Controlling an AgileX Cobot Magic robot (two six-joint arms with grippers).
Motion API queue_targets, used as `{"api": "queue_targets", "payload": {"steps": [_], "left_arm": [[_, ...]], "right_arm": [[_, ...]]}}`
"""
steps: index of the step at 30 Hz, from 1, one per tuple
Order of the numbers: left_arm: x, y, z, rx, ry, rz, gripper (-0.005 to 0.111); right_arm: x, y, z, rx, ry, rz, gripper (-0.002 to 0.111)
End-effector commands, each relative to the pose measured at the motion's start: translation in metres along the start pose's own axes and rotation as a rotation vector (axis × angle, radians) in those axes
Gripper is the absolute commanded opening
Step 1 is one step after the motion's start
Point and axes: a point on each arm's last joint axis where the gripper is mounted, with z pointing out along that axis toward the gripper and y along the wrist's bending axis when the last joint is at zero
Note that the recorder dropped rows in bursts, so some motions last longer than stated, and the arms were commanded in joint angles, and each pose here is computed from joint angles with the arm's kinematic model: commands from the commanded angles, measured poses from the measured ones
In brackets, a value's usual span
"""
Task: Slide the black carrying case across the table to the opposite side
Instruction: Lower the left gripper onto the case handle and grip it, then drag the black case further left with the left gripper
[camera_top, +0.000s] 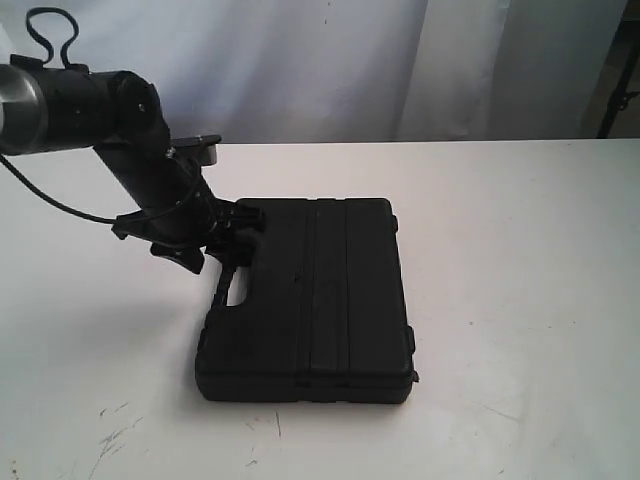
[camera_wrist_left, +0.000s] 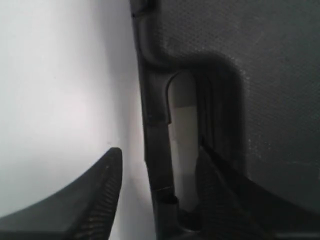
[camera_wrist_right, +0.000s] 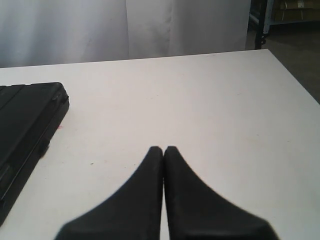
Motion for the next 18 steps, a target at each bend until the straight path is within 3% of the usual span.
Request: {"api": "queue_targets", "payload": {"steps": [1, 16, 18], "left_arm": [[-0.001, -0.004, 0.009, 0.001, -0.002, 0.013, 0.045], [0.002, 0.001, 0.037, -0.018, 0.062, 0.005, 0.044], [0.002, 0.001, 0.037, -0.019, 0.061, 0.002, 0.029]], "right_arm": [[0.001, 0.000, 0.000, 0.003, -0.002, -0.010, 0.000], [0.001, 0.000, 0.000, 0.003, -0.002, -0.010, 0.000], [0.001, 0.000, 0.000, 0.003, -0.002, -0.010, 0.000]]}}
